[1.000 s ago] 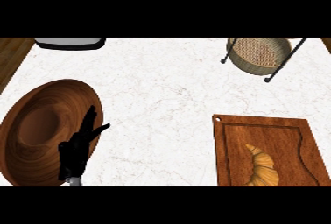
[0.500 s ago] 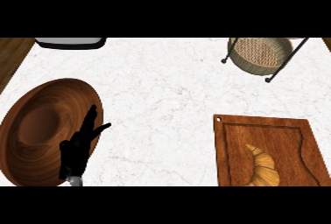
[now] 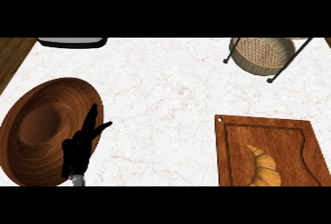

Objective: Pick the bell pepper from the cutting board and place it in the tiered basket

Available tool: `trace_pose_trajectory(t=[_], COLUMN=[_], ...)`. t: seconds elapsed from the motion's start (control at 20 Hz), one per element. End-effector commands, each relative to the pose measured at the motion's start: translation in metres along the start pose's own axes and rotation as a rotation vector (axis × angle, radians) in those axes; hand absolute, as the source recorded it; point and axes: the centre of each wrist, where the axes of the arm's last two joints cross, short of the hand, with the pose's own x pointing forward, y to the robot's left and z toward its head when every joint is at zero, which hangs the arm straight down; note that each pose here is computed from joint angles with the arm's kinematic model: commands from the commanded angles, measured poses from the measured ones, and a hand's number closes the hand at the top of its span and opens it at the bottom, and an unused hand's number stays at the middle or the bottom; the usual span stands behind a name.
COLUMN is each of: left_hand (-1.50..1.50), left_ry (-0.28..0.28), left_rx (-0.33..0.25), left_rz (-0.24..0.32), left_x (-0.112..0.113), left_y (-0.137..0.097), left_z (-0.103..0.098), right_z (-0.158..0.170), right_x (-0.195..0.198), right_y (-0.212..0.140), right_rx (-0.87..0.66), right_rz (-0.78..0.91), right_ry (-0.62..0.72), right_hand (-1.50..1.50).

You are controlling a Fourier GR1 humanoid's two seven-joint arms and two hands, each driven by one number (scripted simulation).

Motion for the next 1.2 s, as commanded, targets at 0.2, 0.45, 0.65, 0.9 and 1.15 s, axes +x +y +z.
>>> trace_pose_trajectory(t=[0.2,0.45,0.65,0.9,1.15], left_hand=[0.0,0.0,0.0,0.0,0.0], left_ry=[0.085,0.09,0.098,0.099,0.134], left_rx=[0.014,0.022,0.007,0.033,0.076], left_rz=[-0.026,-0.019,0.001,-0.011,-0.018], left_x=[-0.021,-0.021,-0.011,-0.026,-0.034], left_y=[0.017,-0.006,0.001,0.016,0.017], left_z=[0.008,0.004,-0.001,0.017,0.016], right_z=[-0.004,-0.006,-0.007,0.002,0.025], right_x=[-0.022,-0.039,-0.038,-0.086,-0.123], right_y=[0.012,-0.009,-0.043,-0.118,-0.188], right_rx=[0.0,-0.131,-0.344,-0.503,-0.499], right_rz=[-0.34,-0.461,-0.501,-0.52,-0.549], right_ry=[0.009,-0.049,-0.024,0.084,0.124], right_hand=[-1.5,-1.5,-1.5,-1.5,-1.5])
